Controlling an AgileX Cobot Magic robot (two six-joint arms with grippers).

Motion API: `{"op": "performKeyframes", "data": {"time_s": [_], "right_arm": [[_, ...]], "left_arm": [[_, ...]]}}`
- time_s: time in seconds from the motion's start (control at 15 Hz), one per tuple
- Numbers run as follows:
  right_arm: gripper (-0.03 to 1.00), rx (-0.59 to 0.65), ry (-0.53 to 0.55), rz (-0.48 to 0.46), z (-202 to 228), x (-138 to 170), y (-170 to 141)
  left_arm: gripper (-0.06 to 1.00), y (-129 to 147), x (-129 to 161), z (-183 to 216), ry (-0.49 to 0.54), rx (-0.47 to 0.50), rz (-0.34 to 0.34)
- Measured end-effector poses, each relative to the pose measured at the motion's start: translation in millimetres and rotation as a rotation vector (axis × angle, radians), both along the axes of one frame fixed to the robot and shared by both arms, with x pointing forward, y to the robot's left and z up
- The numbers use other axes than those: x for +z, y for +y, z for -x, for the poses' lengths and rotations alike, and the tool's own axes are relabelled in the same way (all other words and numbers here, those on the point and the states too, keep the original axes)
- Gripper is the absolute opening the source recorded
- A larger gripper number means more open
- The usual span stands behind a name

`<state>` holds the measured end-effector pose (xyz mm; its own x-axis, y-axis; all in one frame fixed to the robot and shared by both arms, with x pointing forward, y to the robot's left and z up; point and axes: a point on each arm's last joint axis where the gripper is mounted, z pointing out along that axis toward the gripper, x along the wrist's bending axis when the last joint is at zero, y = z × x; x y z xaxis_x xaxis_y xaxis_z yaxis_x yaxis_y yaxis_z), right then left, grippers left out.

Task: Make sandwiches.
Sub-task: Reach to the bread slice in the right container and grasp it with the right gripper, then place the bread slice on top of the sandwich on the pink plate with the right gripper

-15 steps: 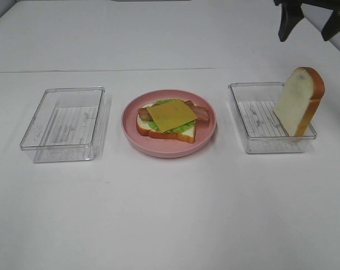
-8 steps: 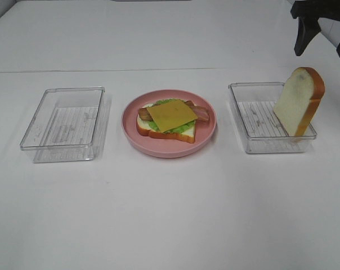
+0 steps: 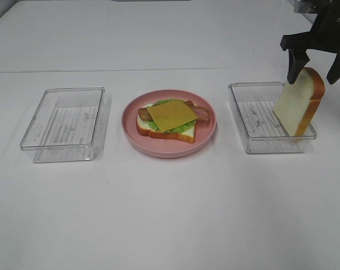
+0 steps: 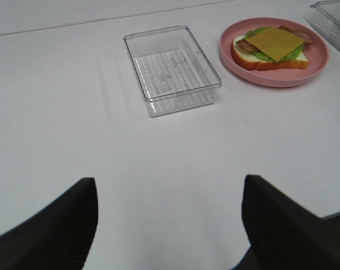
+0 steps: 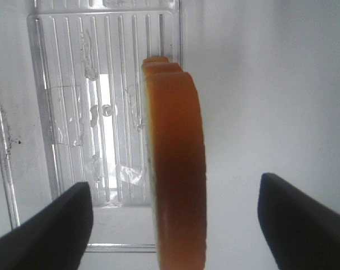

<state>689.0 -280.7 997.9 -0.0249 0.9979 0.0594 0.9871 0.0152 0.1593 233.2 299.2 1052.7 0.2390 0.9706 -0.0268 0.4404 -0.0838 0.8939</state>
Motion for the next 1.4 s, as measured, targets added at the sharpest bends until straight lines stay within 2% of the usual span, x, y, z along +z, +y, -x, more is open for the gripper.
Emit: {"op": "performKeyframes", "data": {"time_s": [0.07, 0.2, 0.27, 0.33, 0.6, 0.87, 1.07, 1.2, 1.27, 1.4], "right_arm": [[0.74, 0.000, 0.009, 0.000, -1, -4, 0], [0.60, 0.000, 0.019, 0.001, -2, -8, 0], [0.49, 0.000, 0.023, 0.003, -2, -10, 0], [0.22, 0.000, 0.025, 0.003, -2, -11, 0], [0.19, 0.000, 0.025, 0.000, -2, -11, 0], [0.19, -0.009, 0.013, -0.046, -1, -5, 4], [0.19, -0.014, -0.050, -0.085, 6, 25, 7], [0.19, 0.000, -0.092, -0.135, 12, 44, 11], [0.19, 0.042, -0.128, -0.252, 16, 59, 22], [0.19, 0.074, -0.142, -0.370, 16, 64, 32]], "left_arm": [[0.68, 0, 0, 0, 0.000, 0.000, 0.000], [0.68, 0, 0, 0, 0.000, 0.000, 0.000], [0.68, 0, 0, 0, 0.000, 0.000, 0.000], [0.68, 0, 0, 0, 0.000, 0.000, 0.000], [0.68, 0, 0, 0, 0.000, 0.000, 0.000], [0.68, 0, 0, 0, 0.000, 0.000, 0.000], [0.68, 0, 0, 0, 0.000, 0.000, 0.000], [0.68, 0, 0, 0, 0.000, 0.000, 0.000], [0.68, 0, 0, 0, 0.000, 0.000, 0.000], [0.68, 0, 0, 0, 0.000, 0.000, 0.000]]}}
